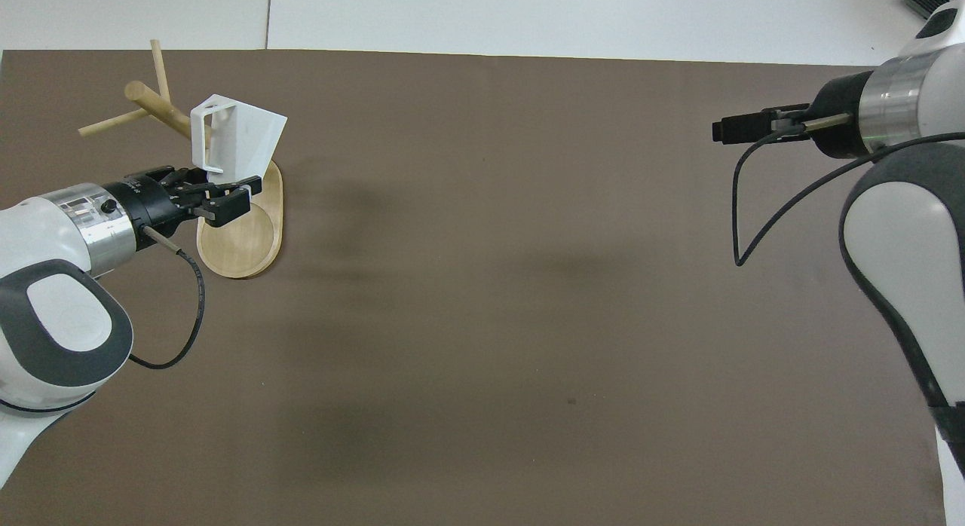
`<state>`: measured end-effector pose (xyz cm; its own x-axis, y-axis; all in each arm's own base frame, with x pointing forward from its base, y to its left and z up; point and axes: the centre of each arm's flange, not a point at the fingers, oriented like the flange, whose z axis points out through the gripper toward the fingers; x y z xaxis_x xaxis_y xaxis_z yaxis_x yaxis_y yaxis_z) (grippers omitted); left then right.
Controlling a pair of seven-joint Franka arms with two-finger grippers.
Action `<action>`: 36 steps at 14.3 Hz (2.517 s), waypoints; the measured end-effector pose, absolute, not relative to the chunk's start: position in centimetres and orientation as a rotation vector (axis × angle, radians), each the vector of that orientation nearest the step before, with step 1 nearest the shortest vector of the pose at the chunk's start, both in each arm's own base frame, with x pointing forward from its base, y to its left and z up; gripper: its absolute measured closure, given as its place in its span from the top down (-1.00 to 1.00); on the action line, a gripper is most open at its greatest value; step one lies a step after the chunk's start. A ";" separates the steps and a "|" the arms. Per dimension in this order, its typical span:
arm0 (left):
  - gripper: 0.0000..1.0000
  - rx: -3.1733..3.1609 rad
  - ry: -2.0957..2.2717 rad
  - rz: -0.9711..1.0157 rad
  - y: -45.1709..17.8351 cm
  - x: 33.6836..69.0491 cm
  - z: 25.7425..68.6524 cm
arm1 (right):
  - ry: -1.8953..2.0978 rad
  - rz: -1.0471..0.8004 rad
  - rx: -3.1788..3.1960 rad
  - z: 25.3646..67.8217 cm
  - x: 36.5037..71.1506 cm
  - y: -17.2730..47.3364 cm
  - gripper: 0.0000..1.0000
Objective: Hang cup on rack
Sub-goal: 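Hang the cup handle on a rack peg with the left gripper, then open the left gripper and pull it back from the hung cup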
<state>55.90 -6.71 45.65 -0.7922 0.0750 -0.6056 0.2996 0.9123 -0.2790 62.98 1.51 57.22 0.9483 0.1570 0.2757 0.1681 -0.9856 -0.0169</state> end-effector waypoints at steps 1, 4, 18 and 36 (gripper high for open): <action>0.41 0.254 2.460 -0.488 -6.7 55.9 45.6 | -0.255 -0.424 -3.072 57.2 62.9 1.2 1.00; 0.41 0.186 2.466 -0.495 -6.4 56.1 45.4 | -0.256 -0.394 -3.098 57.1 62.7 0.6 1.00; 1.00 0.164 2.478 -0.502 -6.1 56.5 45.5 | -0.229 -0.131 -3.138 58.6 59.8 -1.1 1.00; 1.00 0.957 2.681 -0.166 -1.4 55.5 58.3 | -0.103 -0.006 -3.136 59.7 58.3 -1.2 1.00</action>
<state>55.47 -1.36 58.32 -0.7379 0.6011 -0.3068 0.6344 0.7729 -0.0116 58.31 -1.19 59.68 0.9978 0.0656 0.0042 0.0656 -0.9978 -0.0036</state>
